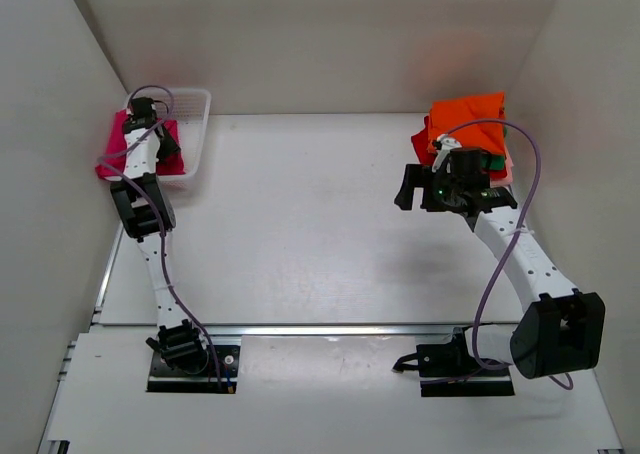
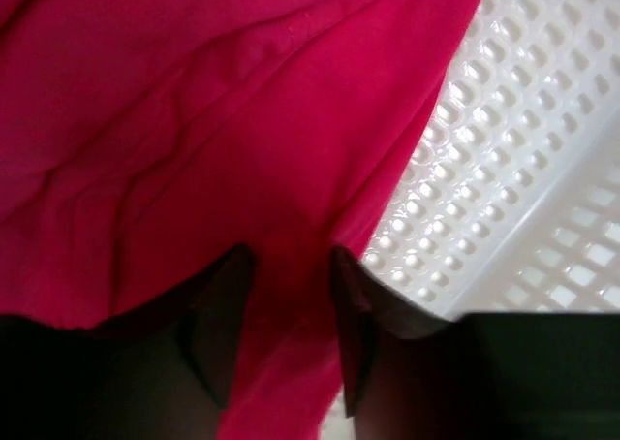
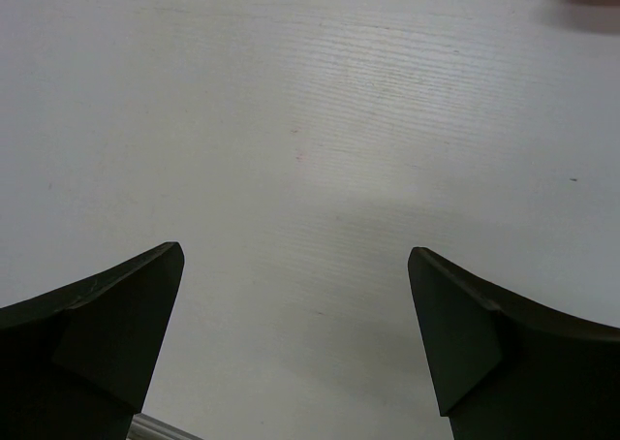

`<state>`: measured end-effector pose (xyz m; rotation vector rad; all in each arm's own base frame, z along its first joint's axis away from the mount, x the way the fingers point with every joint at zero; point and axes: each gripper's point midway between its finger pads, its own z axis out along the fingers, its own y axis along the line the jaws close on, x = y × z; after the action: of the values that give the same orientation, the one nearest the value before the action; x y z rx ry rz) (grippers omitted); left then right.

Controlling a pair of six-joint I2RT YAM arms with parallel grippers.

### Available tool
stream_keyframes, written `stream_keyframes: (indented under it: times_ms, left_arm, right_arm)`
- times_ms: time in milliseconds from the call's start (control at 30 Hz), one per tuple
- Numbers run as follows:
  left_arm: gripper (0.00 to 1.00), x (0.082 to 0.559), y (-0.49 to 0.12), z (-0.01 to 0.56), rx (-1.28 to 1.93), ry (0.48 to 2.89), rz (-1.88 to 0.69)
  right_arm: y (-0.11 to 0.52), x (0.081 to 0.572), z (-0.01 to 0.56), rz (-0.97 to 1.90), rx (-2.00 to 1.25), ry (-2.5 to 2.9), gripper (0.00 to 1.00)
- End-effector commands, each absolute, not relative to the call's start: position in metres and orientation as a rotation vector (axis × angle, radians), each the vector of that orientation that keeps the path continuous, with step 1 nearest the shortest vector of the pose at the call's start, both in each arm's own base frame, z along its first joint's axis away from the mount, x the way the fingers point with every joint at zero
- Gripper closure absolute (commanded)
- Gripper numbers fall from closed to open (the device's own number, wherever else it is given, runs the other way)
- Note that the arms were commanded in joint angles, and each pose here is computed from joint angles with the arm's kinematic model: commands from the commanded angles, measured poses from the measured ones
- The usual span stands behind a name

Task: Fold and stack the t-shirts
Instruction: Grab crumpled tshirt from bin with the left arm, then move the tshirt to the center of the board

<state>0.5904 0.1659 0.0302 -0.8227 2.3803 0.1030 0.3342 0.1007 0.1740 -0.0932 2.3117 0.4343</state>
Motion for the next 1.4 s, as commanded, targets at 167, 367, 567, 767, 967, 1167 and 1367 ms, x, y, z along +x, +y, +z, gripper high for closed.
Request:
stream_keyframes:
  times_ms: [167, 367, 567, 767, 967, 1167, 1367]
  left_arm:
    - [1.0, 0.594, 0.157, 0.062, -0.843, 2.346, -0.124]
    - [1.0, 0.605, 0.159, 0.214, -0.73, 2.061, 0.03]
    - [1.0, 0.536, 0.06, 0.442, -0.417, 1.631, 0.049]
    - [1.0, 0.436, -0.08, 0.531, -0.08, 1.549, -0.573]
    - [1.0, 0.348, -0.115, 0.539, -0.015, 1.469, -0.895]
    - [1.0, 0.335, -0.156, 0.394, -0.054, 1.727, -1.073]
    - [0.66, 0.364, -0.149, 0.162, -0.243, 2.242, -1.059]
  right_arm:
    - [0.11, 0.335, 0.188, 0.456, -0.117, 2.279, 0.01]
    - [0.128, 0.323, 0.181, 0.496, -0.145, 2.29, 0.01]
    - [0.138, 0.306, 0.193, 0.553, -0.132, 2.237, 0.01]
    - [0.104, 0.291, 0.195, 0.516, -0.011, 2.155, 0.01]
    - [0.071, 0.278, 0.198, 0.46, 0.042, 2.103, 0.01]
    - [0.078, 0.274, 0.195, 0.494, 0.01, 2.088, 0.01]
    - [0.108, 0.274, 0.173, 0.558, -0.063, 2.145, 0.01]
